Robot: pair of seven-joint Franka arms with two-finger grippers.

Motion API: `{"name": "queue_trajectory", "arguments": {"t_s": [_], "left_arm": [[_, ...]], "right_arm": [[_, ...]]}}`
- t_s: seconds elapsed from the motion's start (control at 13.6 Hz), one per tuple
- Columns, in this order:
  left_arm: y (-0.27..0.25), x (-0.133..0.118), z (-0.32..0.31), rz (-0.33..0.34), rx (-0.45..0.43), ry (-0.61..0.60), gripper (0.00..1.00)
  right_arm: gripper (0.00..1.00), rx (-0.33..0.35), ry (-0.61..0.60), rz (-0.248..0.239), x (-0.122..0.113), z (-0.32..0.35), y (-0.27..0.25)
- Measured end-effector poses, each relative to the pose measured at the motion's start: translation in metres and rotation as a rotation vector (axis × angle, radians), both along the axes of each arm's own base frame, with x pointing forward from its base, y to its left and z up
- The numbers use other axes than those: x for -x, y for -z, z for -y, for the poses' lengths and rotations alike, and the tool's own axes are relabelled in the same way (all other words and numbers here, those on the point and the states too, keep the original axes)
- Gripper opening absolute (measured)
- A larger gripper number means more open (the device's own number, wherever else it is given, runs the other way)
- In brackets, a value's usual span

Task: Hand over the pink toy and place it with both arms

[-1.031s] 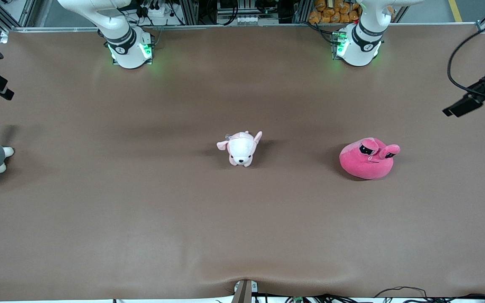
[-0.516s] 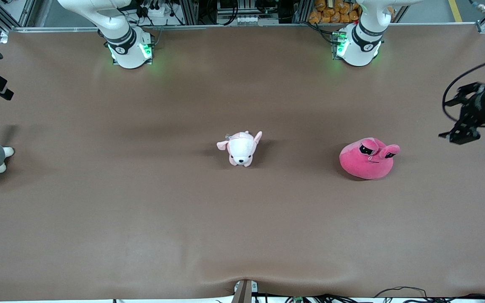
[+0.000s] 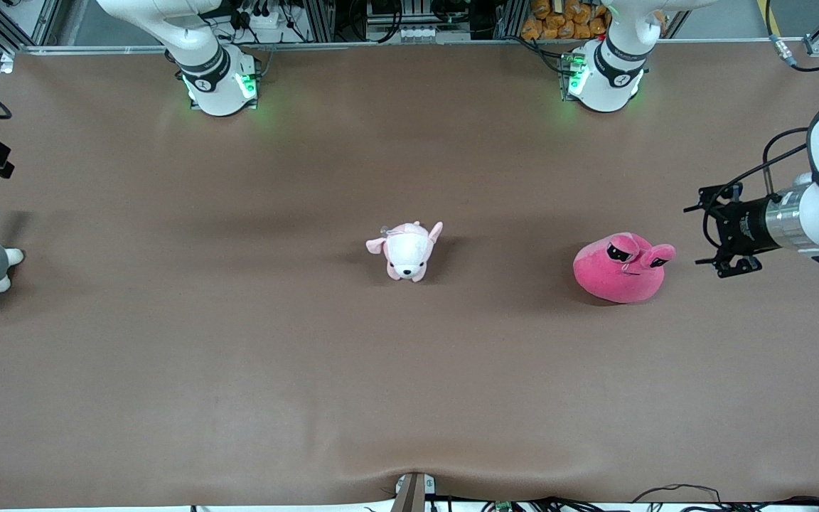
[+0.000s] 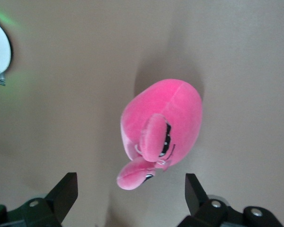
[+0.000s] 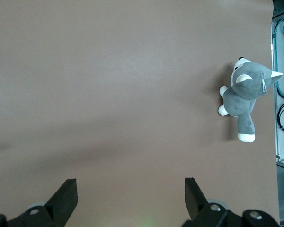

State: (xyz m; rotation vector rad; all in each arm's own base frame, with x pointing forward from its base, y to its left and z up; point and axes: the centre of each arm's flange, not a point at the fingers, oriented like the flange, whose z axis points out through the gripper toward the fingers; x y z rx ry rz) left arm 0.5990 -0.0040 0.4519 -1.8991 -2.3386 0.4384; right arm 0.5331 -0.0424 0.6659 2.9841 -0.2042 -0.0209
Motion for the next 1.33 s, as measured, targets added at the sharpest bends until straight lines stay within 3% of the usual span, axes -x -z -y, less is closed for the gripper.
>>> {"name": "queue_trajectory", "arguments": {"t_s": [0.29,0.66,0.96,1.18,1.33], "left_arm": [[0.023,0.007,0.008,0.059,0.042,0.174,1.00],[0.065,0.036,-0.001,0.151,0.021,0.161,1.00],[0.077,0.052,0.000,0.163,0.014,0.156,1.00],[0.096,0.059,-0.001,0.173,0.007,0.149,1.00],[0.100,0.059,-0.002,0.185,0.007,0.142,0.94]], "right_arm": [[1.00,0.005,0.004,-0.023,-0.006,0.001,0.013],[1.00,-0.006,0.143,-0.032,-0.008,0.026,0.025],[1.00,-0.118,0.308,-0.038,-0.016,0.009,0.039],[1.00,-0.144,0.376,-0.058,-0.023,0.001,0.052],[1.00,-0.202,0.409,-0.079,-0.029,-0.004,0.062]]}}
